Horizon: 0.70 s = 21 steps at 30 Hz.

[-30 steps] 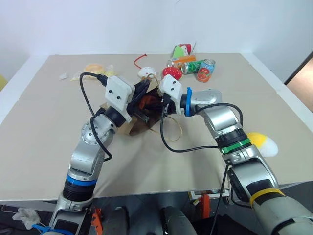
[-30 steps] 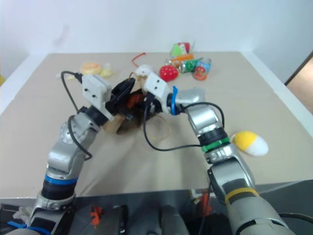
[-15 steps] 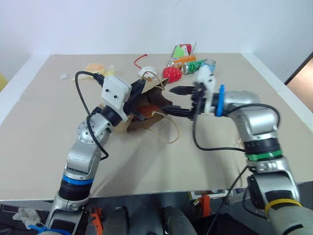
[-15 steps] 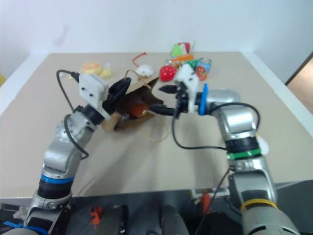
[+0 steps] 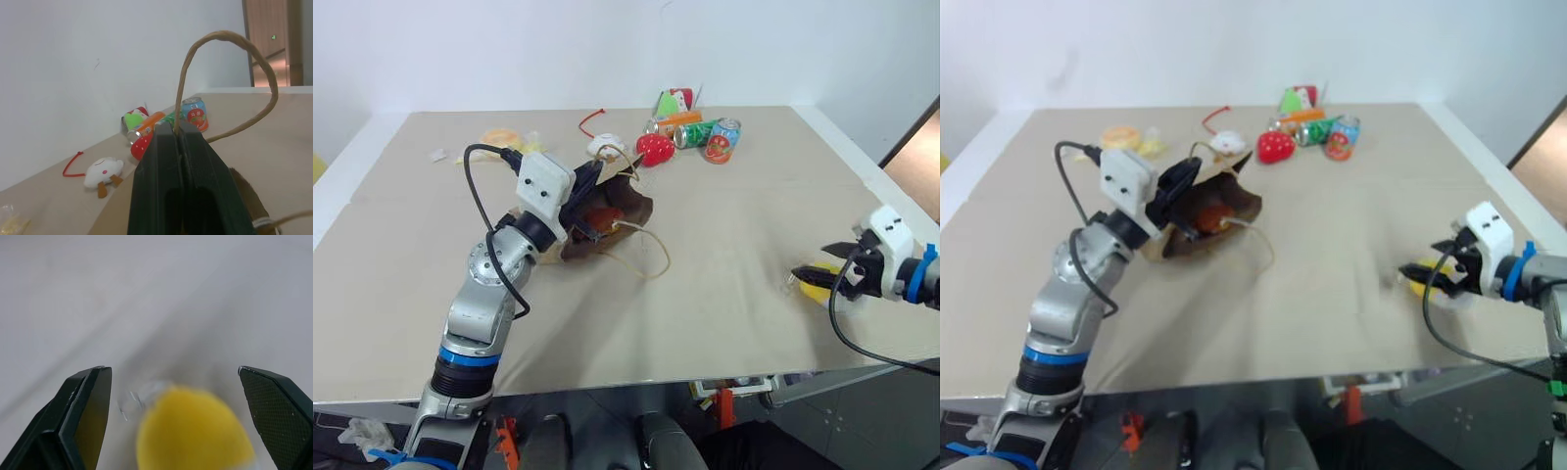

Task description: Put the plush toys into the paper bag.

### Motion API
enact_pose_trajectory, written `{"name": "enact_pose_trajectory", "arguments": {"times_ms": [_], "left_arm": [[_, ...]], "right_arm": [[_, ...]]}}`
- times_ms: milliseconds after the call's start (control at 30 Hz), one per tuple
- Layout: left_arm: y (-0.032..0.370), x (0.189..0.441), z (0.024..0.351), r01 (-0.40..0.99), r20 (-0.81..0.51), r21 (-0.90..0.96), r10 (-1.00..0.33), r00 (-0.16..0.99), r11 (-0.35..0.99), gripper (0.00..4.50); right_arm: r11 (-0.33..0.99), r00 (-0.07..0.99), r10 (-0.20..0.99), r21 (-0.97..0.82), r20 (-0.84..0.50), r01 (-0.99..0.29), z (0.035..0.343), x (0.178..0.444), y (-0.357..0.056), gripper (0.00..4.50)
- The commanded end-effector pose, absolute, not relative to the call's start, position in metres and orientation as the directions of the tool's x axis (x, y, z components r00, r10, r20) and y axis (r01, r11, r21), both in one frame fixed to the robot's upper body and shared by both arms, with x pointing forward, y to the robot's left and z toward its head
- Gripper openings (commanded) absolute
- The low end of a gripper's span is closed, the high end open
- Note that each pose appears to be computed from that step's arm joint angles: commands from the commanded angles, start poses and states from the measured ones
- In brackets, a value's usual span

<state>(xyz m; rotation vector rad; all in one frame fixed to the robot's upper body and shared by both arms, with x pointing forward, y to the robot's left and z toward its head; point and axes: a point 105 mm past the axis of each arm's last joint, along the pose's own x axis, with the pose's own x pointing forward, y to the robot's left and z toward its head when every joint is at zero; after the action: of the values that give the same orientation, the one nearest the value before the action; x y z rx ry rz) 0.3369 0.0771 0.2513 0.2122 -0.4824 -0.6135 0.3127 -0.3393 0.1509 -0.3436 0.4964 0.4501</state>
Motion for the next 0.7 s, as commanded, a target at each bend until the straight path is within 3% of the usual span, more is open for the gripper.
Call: {"name": "enact_pose_trajectory", "arguments": {"times_ms": [33,133,233,400,500,700], "left_arm": [[0.076,0.333,0.260,0.488,0.404,0.347,-0.598,0.693,0.801,0.00],[0.076,0.333,0.261,0.490,0.404,0.348,-0.599,0.691,0.799,0.00],[0.076,0.334,0.261,0.491,0.402,0.350,-0.601,0.691,0.798,0.00],[0.076,0.334,0.262,0.491,0.403,0.352,-0.602,0.690,0.797,0.00],[0.076,0.334,0.262,0.490,0.404,0.351,-0.601,0.690,0.798,0.00],[0.078,0.336,0.265,0.480,0.412,0.340,-0.587,0.697,0.808,0.00]], "right_arm": [[0.863,0.817,0.231,-0.276,-0.529,-0.423,0.154,0.308,-0.362,4.46],[0.884,0.815,0.213,-0.249,-0.539,-0.396,0.144,0.308,-0.367,4.46],[0.885,0.819,0.192,-0.265,-0.541,-0.382,0.139,0.312,-0.369,3.75],[0.879,0.826,0.199,-0.277,-0.526,-0.389,0.141,0.318,-0.366,1.43],[0.854,0.832,0.214,-0.315,-0.512,-0.414,0.146,0.323,-0.360,0.32],[0.713,0.751,0.535,-0.270,-0.387,-0.647,0.201,0.337,-0.270,0.23]]}}
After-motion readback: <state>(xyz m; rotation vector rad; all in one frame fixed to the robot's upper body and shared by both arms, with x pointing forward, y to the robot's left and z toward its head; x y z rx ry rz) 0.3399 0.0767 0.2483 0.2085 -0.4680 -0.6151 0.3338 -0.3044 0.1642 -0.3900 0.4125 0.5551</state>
